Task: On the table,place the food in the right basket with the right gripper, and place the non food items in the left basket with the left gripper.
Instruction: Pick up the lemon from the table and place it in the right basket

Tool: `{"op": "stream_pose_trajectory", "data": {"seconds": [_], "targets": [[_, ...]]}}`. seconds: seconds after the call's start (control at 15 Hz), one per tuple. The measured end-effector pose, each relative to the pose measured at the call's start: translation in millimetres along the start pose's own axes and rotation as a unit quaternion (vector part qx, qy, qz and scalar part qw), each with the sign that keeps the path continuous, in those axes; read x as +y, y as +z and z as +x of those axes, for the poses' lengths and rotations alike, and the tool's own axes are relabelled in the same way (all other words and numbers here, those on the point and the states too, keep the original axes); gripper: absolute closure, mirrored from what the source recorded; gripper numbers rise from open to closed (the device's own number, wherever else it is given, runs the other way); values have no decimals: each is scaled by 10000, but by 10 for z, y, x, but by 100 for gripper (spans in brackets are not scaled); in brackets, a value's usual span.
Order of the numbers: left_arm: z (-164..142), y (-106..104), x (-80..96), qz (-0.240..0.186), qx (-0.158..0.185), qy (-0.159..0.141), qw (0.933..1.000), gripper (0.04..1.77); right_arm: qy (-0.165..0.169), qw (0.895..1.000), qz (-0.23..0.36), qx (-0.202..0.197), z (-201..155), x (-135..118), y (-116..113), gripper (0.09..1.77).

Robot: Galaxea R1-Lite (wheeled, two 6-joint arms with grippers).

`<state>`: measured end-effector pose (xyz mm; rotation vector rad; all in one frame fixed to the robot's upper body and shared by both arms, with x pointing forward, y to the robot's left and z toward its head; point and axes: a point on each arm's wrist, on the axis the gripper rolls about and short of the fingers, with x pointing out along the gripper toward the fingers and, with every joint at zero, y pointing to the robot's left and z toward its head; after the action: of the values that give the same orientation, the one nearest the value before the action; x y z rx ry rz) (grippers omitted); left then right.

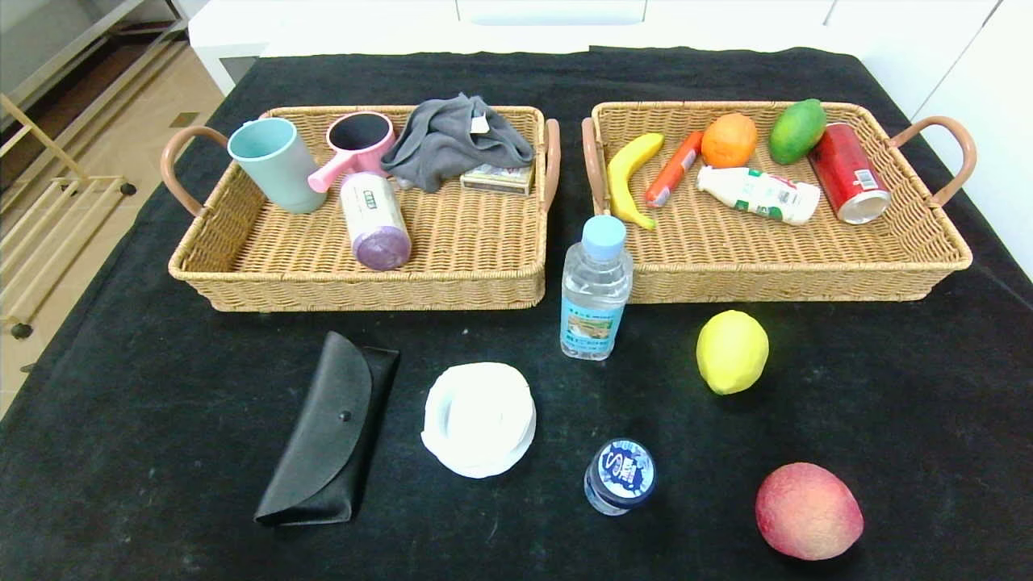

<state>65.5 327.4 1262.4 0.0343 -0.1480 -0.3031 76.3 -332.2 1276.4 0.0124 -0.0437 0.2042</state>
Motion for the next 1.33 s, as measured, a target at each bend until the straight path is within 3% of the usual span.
{"op": "stream_pose_trajectory", "data": {"seconds": [0.93,1.2,1.33], "targets": [[0,0,0,0,0,0,10000,9,0,10000,0,0,0,0,0,15],[247,286,50,-110,338,-751,9965,9,753,9963,66,398,279,-18,303,15],[434,445,92,-199,478,-1223,9911,9,1136,9920,113,536,451,-28,484,15]]}}
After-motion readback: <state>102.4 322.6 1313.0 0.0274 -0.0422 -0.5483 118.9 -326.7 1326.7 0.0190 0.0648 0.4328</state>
